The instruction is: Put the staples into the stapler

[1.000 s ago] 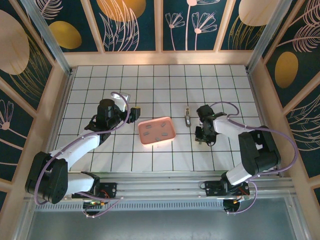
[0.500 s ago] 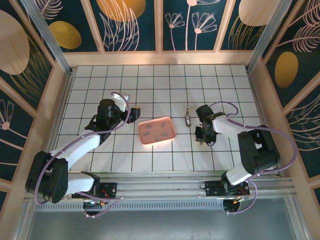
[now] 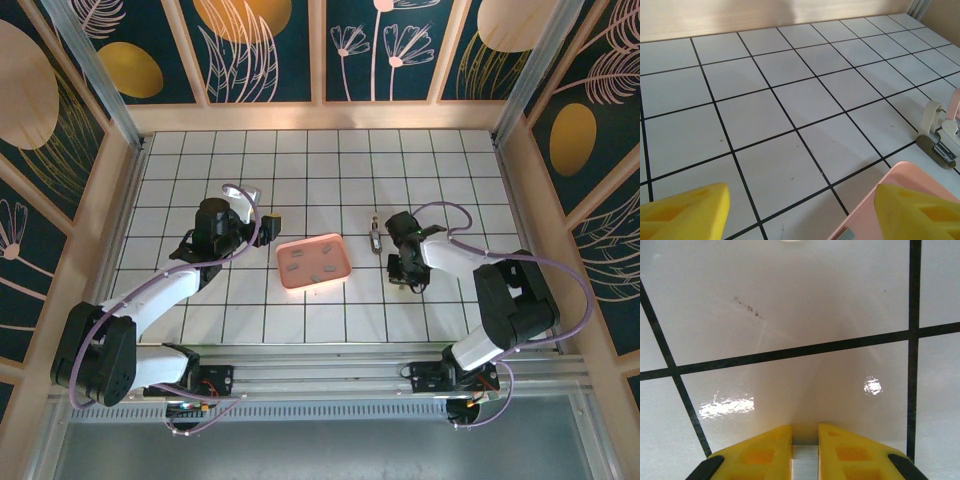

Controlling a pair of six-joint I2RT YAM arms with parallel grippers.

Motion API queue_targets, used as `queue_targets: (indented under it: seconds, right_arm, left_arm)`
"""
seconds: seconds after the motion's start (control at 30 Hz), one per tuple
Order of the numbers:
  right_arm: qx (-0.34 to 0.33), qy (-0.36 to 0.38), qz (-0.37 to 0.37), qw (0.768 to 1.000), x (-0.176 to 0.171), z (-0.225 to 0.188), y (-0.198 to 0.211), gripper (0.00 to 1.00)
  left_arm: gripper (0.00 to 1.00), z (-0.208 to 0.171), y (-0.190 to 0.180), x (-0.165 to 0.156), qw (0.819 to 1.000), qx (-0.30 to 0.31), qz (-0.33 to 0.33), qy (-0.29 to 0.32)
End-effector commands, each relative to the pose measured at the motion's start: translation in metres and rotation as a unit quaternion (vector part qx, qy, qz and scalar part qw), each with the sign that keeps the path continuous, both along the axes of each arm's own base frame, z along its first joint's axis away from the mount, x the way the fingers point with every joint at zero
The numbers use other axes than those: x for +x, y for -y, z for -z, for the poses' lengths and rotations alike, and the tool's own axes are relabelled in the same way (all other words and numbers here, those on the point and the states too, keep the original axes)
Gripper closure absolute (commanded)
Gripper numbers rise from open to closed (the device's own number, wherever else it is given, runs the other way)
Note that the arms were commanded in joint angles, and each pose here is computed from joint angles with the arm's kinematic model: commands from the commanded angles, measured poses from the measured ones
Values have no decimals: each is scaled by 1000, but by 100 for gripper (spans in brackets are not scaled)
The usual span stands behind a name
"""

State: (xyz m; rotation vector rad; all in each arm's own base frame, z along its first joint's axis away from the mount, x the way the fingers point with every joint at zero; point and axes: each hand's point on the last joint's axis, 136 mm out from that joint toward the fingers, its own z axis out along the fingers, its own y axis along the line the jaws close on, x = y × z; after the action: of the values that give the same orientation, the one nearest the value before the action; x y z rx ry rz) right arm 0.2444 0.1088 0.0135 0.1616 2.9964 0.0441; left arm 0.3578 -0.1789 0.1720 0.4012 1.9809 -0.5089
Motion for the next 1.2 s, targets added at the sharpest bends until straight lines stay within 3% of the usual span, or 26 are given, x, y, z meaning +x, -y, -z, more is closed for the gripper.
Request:
queue_targets:
  seconds: [0.0, 0.37, 0.6, 1.17]
  right_arm:
    - [14, 16, 3, 1000, 6, -2, -11, 82]
    - [47, 141, 13, 989, 37, -50, -15, 83]
    - [68, 225, -34, 971, 71, -79, -31, 83]
    - [78, 258, -129, 954, 118, -64, -68, 83]
  left_arm:
    - [24, -1, 1, 1, 1000, 5, 0, 7]
    - [24, -5, 0, 2, 1000, 3, -2, 11]
    - [24, -6, 1, 1, 1000, 2, 0, 13]
    - [20, -17, 6, -3, 999, -22, 16, 36]
